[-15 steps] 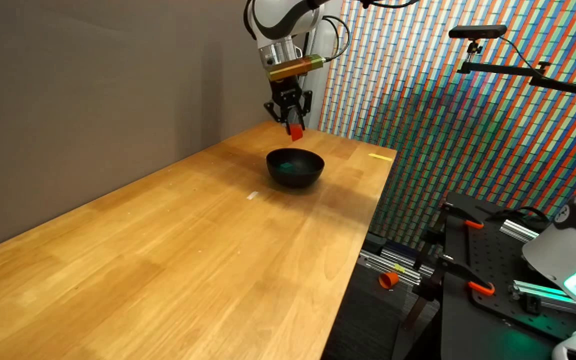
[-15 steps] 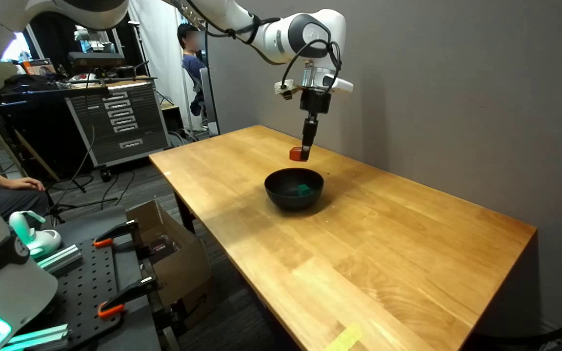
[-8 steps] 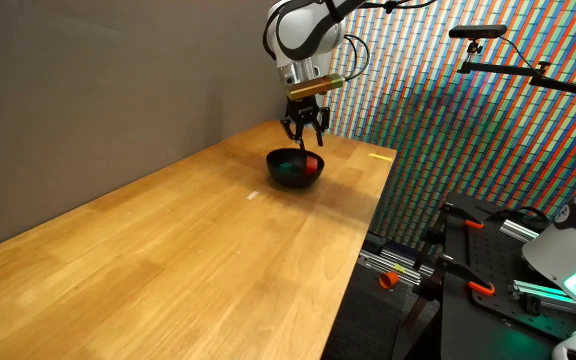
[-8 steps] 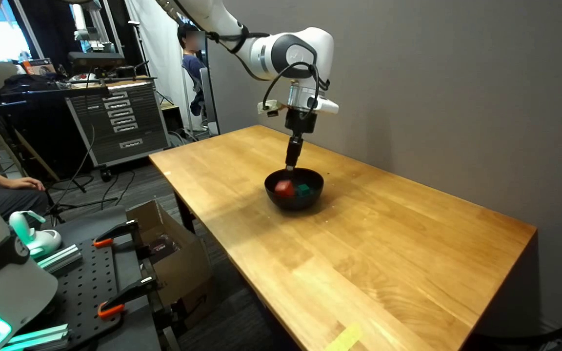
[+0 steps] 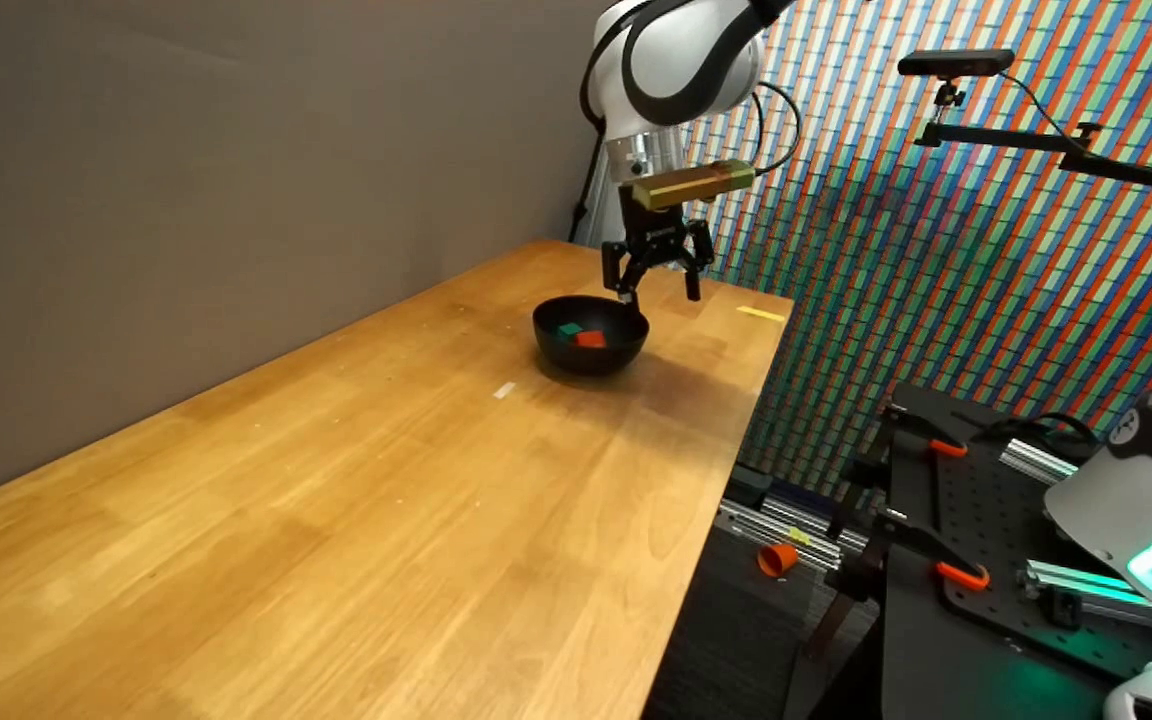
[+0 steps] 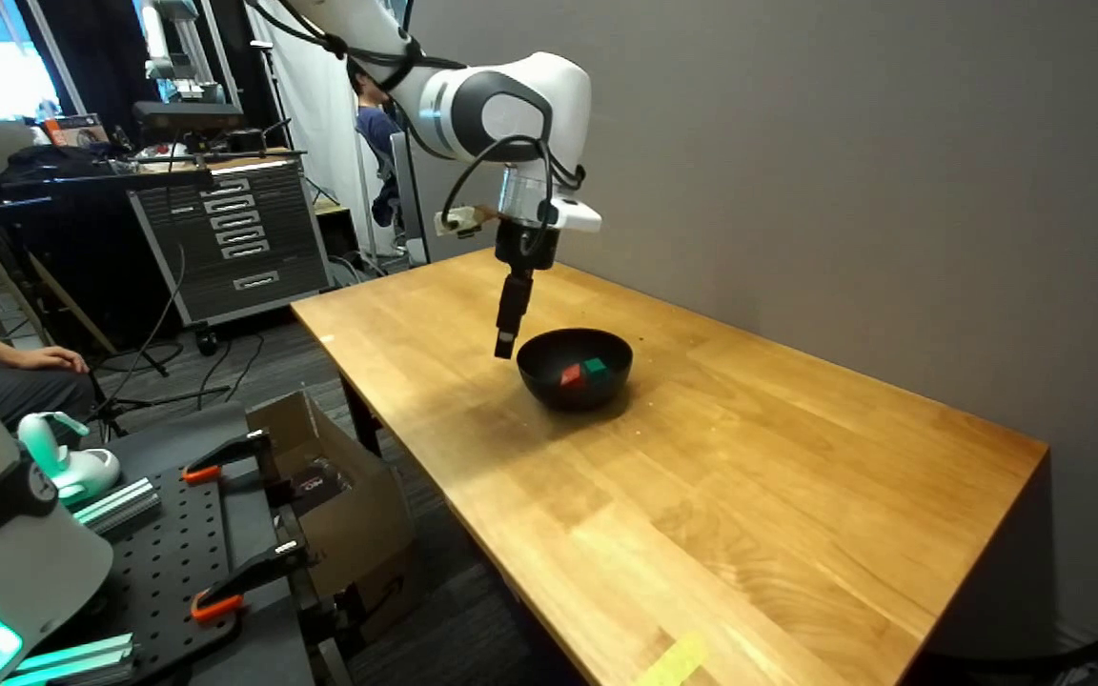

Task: Pick up the two colored cubes and put them in the black bowl

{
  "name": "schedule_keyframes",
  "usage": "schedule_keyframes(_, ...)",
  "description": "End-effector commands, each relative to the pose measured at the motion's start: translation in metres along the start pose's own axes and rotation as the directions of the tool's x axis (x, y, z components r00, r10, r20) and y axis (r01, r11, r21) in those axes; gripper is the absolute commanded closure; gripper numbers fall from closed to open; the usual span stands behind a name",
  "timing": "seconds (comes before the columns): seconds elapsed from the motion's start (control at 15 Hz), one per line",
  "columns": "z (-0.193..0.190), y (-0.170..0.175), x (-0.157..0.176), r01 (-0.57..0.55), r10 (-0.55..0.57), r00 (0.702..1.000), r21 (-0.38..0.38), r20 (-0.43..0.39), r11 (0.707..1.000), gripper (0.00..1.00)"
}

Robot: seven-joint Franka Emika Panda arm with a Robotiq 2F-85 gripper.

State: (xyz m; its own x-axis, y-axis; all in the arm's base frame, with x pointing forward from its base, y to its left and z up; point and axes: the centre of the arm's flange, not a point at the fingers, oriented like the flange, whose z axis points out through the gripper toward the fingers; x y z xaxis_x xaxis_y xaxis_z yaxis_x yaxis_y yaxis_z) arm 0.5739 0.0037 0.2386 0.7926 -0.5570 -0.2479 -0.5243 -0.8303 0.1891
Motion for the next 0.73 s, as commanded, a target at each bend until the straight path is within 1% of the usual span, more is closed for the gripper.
schedule_keyframes(0.0, -0.036, 0.032, -0.071, 0.168, -0.172, 0.984, 0.094, 0.035, 0.981, 0.0)
schedule_keyframes(0.13, -0.053, 0.043, -0.1, 0.26, -0.268, 0.962, 0.129, 0.049, 0.957, 0.0)
schedule_keyframes(0.2, -0.061, 0.049, -0.113, 0.308, -0.318, 0.946, 0.142, 0.056, 0.941, 0.0)
schedule_keyframes(0.33, -0.079, 0.066, -0.138, 0.392, -0.405, 0.913, 0.166, 0.053, 0.905, 0.0)
schedule_keyframes(0.4, -0.087, 0.074, -0.148, 0.431, -0.448, 0.892, 0.189, 0.062, 0.883, 0.0)
schedule_keyframes(0.47, -0.065, 0.04, -0.115, 0.363, -0.374, 0.925, 0.13, 0.066, 0.923, 0.0)
schedule_keyframes(0.53, -0.073, 0.046, -0.123, 0.373, -0.384, 0.922, 0.138, 0.058, 0.917, 0.0)
schedule_keyframes(0.67, -0.073, 0.047, -0.123, 0.371, -0.382, 0.923, 0.138, 0.057, 0.918, 0.0)
